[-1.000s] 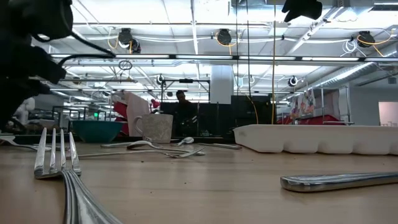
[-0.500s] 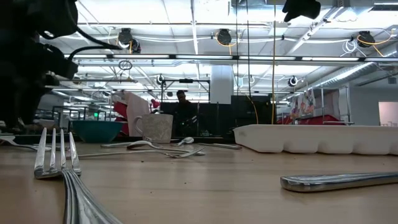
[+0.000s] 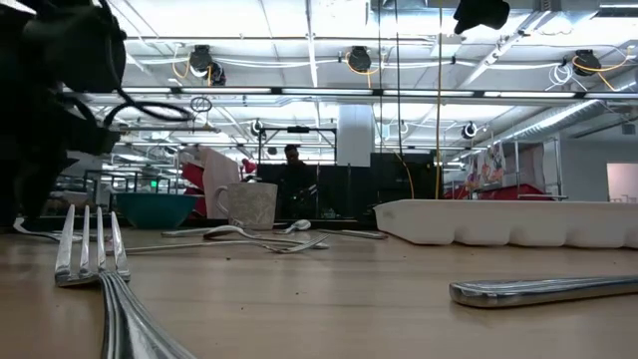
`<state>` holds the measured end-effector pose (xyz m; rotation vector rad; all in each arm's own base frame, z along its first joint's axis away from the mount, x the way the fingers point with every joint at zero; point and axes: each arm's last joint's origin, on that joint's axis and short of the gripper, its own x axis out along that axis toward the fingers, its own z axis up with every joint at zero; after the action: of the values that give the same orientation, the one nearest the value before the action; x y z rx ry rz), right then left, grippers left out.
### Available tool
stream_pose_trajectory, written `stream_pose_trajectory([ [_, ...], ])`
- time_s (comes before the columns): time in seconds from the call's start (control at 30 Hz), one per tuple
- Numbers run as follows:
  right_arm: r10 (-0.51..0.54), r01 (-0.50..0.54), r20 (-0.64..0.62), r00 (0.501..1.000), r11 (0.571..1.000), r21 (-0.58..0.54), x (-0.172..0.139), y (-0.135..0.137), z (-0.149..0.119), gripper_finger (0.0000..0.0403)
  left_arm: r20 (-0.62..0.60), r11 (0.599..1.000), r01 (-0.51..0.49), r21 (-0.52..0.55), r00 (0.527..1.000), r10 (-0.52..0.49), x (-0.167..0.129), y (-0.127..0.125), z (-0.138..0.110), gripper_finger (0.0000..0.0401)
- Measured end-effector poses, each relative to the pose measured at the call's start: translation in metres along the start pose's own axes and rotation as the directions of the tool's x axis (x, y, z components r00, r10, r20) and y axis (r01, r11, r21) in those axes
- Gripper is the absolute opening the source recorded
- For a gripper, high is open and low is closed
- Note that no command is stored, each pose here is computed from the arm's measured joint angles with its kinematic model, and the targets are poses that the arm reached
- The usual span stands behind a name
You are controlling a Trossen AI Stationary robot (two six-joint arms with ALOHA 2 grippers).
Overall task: Sort silverware
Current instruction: Put the fork in the silverware tray
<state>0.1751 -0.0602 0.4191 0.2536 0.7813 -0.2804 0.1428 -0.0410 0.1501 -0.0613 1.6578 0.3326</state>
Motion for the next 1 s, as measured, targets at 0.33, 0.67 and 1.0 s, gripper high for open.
stream_pose_trajectory([
  [0.33, 0.102, -0.102, -0.012, 0.995, 0.994, -0.043, 0.000, 0.007, -0.001, 0.0144, -0.088, 0.994, -0.110, -0.007, 0.990, 0.109, 0.021, -0.009, 0.012, 0.0182],
  [0.67, 0.132, -0.132, -0.004, 0.991, 0.989, -0.063, 0.000, 0.015, 0.000, 0.0144, -0.047, 0.982, -0.187, 0.005, 0.981, 0.187, 0.025, -0.010, 0.018, 0.0017],
  [1.0, 0.141, -0.139, 0.031, 0.989, 0.988, -0.066, 0.000, 0.016, 0.003, 0.0144, 0.025, 0.992, -0.084, -0.097, 0.996, 0.087, -0.005, -0.017, 0.032, 0.0003],
])
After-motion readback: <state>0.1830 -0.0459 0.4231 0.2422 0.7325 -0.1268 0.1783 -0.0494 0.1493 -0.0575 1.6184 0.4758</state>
